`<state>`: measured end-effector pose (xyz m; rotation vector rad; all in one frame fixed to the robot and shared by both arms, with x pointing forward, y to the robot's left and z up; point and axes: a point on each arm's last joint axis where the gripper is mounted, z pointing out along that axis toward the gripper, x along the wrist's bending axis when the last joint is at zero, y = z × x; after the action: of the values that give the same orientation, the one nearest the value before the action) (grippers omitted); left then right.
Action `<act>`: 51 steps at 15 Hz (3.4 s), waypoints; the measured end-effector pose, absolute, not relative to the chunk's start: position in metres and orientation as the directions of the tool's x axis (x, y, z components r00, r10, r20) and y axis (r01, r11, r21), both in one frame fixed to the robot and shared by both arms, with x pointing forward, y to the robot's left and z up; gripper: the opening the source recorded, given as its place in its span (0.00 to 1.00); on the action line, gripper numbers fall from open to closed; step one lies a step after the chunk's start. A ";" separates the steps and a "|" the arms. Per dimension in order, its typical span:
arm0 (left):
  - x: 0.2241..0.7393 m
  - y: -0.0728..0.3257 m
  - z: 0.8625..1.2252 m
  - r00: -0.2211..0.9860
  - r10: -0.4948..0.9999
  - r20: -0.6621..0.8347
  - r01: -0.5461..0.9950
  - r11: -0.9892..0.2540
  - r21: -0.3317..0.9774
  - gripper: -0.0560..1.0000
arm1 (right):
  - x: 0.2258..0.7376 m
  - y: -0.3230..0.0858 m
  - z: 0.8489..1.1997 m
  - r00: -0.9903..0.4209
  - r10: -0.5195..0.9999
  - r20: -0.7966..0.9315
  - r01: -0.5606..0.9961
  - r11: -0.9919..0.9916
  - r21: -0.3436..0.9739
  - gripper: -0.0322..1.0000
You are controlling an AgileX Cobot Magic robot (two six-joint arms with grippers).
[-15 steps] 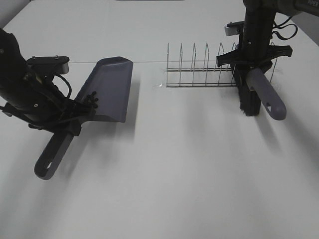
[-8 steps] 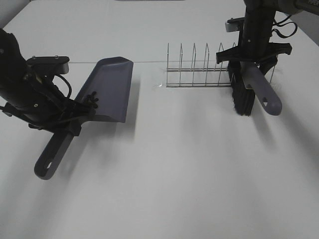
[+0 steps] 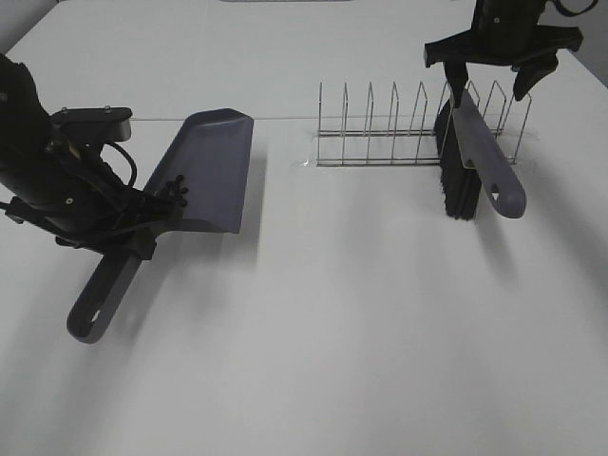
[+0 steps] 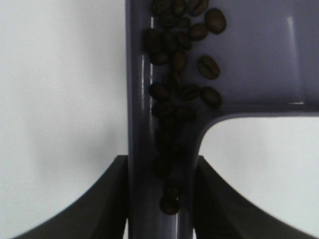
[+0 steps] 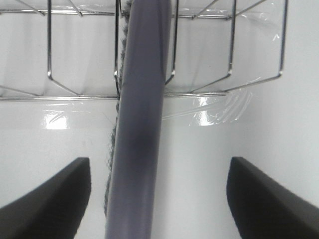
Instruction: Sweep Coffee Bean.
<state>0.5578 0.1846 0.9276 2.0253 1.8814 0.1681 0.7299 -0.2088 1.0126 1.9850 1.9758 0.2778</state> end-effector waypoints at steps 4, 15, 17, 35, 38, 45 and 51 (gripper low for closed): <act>0.558 0.184 0.928 0.088 0.981 -0.175 0.940 -0.024 0.342 0.39 | 0.720 -0.208 1.046 -0.011 0.999 -0.053 0.913 0.032 0.407 0.73; 0.553 0.156 0.899 0.125 0.976 -0.180 0.950 -0.066 0.304 0.39 | 0.603 -0.219 1.076 -0.098 0.994 0.049 0.964 0.082 0.254 0.73; 0.554 0.155 0.884 0.099 0.979 -0.176 0.959 -0.046 0.280 0.39 | 0.568 -0.226 1.077 -0.100 0.994 0.045 0.971 0.088 0.222 0.73; 0.501 0.182 1.019 0.227 0.967 -0.116 0.916 -0.172 0.363 0.61 | 0.358 -0.267 1.089 -0.114 0.987 0.115 0.916 0.059 0.398 0.73; 0.457 0.202 1.070 0.242 0.963 -0.115 0.903 -0.180 0.390 0.61 | 0.331 -0.273 1.078 -0.119 0.986 0.119 0.899 0.056 0.434 0.73; 0.339 0.254 1.101 0.270 0.953 -0.138 0.823 -0.154 0.547 0.61 | 0.288 -0.284 1.050 -0.172 0.982 0.077 0.848 0.109 0.518 0.73; 0.270 0.284 1.093 0.383 0.921 -0.075 0.685 -0.229 0.692 0.61 | 0.272 -0.290 1.056 -0.180 0.983 0.040 0.742 0.109 0.661 0.73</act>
<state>0.2705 0.2836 1.0928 1.9966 1.3755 0.4669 0.2720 -0.2905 1.0555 1.6784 1.9822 0.7880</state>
